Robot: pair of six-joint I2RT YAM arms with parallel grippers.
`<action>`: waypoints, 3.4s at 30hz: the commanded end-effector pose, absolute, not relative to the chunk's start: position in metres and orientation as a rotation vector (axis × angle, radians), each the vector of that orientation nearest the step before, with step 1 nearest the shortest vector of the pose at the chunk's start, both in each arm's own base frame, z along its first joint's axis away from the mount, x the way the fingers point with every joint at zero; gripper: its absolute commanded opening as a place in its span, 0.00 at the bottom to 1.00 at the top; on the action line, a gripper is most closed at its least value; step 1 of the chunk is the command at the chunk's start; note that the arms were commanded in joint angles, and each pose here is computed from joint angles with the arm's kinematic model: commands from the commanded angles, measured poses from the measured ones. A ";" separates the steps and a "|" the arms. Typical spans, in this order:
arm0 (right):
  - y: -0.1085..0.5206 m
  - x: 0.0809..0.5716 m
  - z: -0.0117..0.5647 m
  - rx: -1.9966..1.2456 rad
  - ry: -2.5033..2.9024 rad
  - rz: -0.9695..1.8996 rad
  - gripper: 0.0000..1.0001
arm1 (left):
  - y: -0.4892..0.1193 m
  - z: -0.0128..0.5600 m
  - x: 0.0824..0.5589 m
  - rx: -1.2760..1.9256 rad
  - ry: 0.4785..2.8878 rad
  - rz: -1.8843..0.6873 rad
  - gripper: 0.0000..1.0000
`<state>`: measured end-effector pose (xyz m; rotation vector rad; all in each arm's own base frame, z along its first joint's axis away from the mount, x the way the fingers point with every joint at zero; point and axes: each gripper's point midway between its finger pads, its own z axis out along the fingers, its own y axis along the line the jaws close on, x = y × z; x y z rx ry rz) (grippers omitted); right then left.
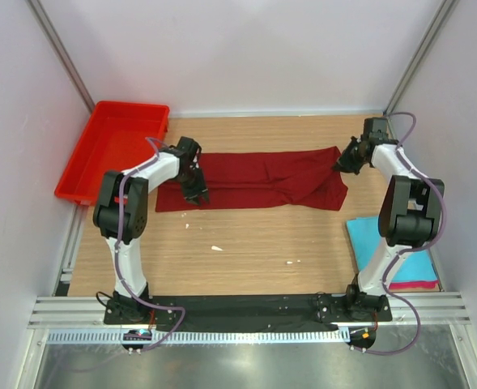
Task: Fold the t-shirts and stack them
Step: Fold the tshirt
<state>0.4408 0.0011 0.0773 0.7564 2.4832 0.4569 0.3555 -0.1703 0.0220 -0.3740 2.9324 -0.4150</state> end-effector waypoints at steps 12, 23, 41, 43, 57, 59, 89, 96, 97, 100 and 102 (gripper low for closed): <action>0.051 0.476 0.177 0.620 2.332 0.571 0.01 | -0.140 0.006 0.351 -0.417 2.977 -0.165 0.36; 0.097 0.493 0.194 0.509 2.349 0.644 0.01 | -0.141 0.001 0.348 -0.418 2.988 -0.172 0.36; 0.091 0.520 0.197 0.479 2.325 0.573 0.01 | -0.143 -0.001 0.343 -0.412 2.993 -0.194 0.36; 0.093 0.524 0.192 0.482 2.336 0.590 0.01 | -0.142 -0.001 0.344 -0.414 2.993 -0.194 0.36; 0.087 0.559 0.163 0.434 2.358 0.549 0.10 | -0.143 0.001 0.344 -0.410 2.987 -0.203 0.36; 0.077 0.555 0.160 0.453 2.400 0.527 0.30 | -0.144 0.004 0.345 -0.401 2.980 -0.210 0.36; 0.022 0.373 0.066 0.295 2.784 0.196 0.54 | -0.143 0.035 0.355 -0.375 2.928 -0.270 0.35; 0.016 0.371 0.044 0.300 2.825 0.148 0.43 | -0.138 0.026 0.352 -0.375 2.946 -0.235 0.34; 0.015 0.370 0.042 0.307 2.831 0.142 0.43 | -0.136 0.023 0.351 -0.379 2.952 -0.226 0.34; 0.014 0.368 0.036 0.310 2.853 0.124 0.44 | -0.133 0.019 0.350 -0.388 2.960 -0.213 0.34; 0.011 0.367 0.034 0.313 2.868 0.105 0.44 | -0.133 0.015 0.351 -0.396 2.964 -0.213 0.34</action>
